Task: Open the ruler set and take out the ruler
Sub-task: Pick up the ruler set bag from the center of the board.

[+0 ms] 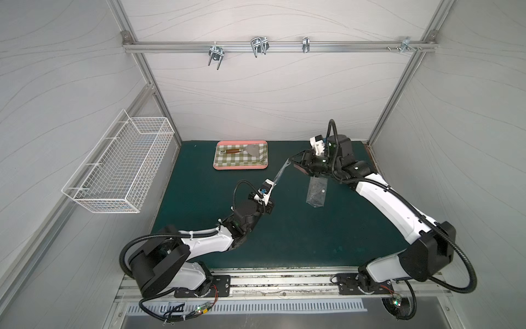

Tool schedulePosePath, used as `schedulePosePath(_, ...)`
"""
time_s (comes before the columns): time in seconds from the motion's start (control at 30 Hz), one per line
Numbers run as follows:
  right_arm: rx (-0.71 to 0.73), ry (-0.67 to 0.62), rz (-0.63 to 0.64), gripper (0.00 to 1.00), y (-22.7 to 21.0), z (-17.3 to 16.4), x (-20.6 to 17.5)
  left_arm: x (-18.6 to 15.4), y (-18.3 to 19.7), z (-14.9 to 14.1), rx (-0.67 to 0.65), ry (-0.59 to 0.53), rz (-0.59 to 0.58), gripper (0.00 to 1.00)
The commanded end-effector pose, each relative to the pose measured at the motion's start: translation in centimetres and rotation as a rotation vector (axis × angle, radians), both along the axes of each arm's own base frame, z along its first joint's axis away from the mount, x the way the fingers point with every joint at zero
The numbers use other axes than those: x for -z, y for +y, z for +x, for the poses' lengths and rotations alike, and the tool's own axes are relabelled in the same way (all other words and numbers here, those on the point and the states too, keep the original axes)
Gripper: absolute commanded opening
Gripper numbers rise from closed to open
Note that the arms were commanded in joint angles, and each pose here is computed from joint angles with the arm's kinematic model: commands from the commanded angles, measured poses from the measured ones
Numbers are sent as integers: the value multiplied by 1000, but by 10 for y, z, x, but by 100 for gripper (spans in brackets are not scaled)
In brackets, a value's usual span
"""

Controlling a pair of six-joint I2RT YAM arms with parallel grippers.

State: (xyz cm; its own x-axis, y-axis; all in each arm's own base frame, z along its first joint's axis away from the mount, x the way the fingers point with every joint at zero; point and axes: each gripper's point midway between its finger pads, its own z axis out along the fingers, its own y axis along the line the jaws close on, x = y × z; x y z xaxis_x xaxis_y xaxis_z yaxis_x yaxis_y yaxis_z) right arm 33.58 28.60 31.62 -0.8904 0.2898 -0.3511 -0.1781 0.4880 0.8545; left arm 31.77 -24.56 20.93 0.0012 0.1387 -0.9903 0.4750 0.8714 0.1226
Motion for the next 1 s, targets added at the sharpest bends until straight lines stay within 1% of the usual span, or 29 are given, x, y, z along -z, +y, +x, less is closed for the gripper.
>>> schedulePosePath(0.0,-4,-84,-10,59,-14,-2,-12,-22,2,-6,95,58,-113,0)
schedulePosePath(0.13,-20,-167,-26,70,-25,3,-11,-37,9,-12,160,105,-150,0)
schedulePosePath(0.27,-97,-335,-57,77,-24,4,-10,-49,7,-16,240,150,-179,0)
schedulePosePath(0.4,-255,-505,-60,78,-12,-6,-8,-60,2,-18,336,198,-227,0)
schedulePosePath(0.57,-383,-637,-29,78,-3,-13,-7,-75,-10,-26,482,258,-276,0)
schedulePosePath(0.7,-457,-684,-4,77,2,-16,-4,-91,-14,-36,627,291,-361,0)
schedulePosePath(0.77,-498,-690,28,76,5,-19,-2,-95,-17,-39,674,311,-376,0)
schedulePosePath(0.9,-559,-701,106,74,11,-27,0,-98,-22,-39,718,345,-395,0)
schedulePosePath(0.97,-573,-701,117,73,13,-30,2,-99,-21,-34,725,360,-424,0)
